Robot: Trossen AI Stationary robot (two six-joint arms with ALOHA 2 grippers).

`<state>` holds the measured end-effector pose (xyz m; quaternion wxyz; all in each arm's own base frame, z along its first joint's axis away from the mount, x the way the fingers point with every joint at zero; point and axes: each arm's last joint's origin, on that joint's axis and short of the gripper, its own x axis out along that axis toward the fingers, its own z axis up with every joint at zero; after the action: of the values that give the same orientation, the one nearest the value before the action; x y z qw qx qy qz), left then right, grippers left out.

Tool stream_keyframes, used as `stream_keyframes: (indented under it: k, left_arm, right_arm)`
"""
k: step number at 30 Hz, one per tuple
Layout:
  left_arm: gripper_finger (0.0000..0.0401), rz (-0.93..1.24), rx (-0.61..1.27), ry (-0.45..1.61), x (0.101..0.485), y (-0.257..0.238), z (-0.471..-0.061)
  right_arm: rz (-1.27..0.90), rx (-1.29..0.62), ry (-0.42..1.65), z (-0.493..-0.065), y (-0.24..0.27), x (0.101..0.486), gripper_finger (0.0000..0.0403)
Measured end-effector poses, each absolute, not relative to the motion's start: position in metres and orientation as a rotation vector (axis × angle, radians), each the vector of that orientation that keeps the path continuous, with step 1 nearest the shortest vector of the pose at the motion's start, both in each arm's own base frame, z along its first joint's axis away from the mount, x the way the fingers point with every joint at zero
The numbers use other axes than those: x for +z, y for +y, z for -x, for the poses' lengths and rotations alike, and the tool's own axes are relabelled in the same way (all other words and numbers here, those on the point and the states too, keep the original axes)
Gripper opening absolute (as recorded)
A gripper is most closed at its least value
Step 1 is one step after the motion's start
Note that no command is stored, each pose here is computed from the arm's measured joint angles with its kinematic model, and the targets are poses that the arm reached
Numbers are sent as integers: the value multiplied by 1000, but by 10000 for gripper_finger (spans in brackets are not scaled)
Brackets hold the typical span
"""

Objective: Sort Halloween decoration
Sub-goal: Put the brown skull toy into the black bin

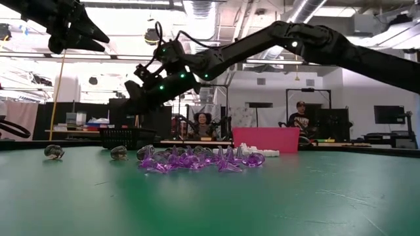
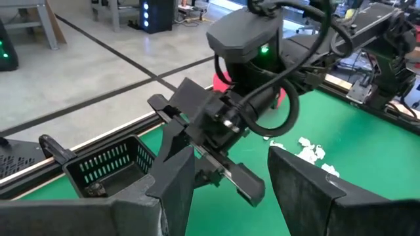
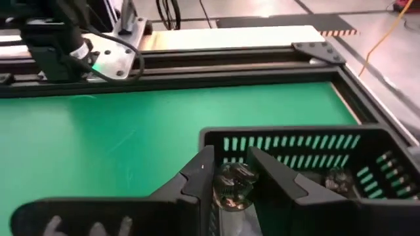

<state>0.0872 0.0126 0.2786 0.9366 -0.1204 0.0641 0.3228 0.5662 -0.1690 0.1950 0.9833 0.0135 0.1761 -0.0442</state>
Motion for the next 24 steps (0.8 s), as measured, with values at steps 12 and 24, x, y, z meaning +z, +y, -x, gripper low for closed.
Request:
stream_keyframes:
  k: [12,24]
  left_arm:
    - [183,240,661,145,277,13,-87]
    - [183,238,661,152,277,13,-87]
  right_arm:
    - [-93,-72,407,-559,-180,192,210]
    - [-86,289,498,-507,-167,289,165]
